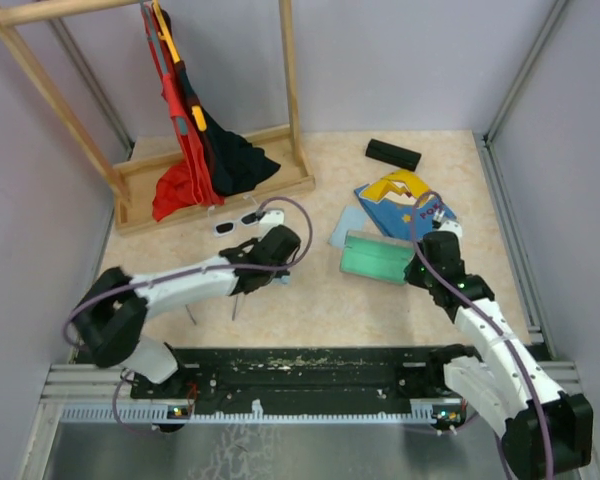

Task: Organize the sunglasses
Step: Place the sunglasses case at the center of the board.

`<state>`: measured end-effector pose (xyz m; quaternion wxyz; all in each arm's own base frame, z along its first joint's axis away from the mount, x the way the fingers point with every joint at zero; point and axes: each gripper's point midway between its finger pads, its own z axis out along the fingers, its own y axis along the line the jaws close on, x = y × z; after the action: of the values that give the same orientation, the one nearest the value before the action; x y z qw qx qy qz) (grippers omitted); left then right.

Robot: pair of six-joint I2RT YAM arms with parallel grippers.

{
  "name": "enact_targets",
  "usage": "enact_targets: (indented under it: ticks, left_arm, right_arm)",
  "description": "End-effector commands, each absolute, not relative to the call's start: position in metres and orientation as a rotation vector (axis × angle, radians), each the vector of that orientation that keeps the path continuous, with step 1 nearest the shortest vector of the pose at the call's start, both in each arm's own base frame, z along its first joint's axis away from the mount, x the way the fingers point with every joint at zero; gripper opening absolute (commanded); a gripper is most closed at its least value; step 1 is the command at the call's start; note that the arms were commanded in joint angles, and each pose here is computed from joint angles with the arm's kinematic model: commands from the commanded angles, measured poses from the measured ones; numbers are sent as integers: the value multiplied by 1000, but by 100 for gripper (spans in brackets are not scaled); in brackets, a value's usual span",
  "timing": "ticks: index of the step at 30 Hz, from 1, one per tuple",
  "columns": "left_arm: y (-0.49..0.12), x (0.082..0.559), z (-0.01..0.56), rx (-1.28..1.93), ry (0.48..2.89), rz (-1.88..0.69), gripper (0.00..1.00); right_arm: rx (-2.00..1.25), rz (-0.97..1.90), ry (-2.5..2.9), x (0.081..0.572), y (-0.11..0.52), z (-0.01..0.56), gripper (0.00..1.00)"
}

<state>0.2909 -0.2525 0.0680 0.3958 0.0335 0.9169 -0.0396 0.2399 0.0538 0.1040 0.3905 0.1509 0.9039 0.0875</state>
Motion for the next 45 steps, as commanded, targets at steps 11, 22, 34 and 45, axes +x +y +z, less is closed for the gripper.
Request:
enact_targets:
  ticks: [11, 22, 34, 45]
  left_arm:
    - [-161, 224, 182, -251, 2091, -270, 0]
    - [-150, 222, 233, -248, 1991, -340, 0]
    - [-149, 219, 227, -254, 2001, -351, 0]
    - [-152, 215, 224, -241, 2019, -379, 0]
  right_arm:
    - [152, 437, 2104, 317, 176, 134, 0]
    - [71, 491, 2149, 346, 242, 96, 0]
    - [41, 434, 2236, 351, 264, 56, 4]
    - [86, 427, 2203, 342, 250, 77, 43]
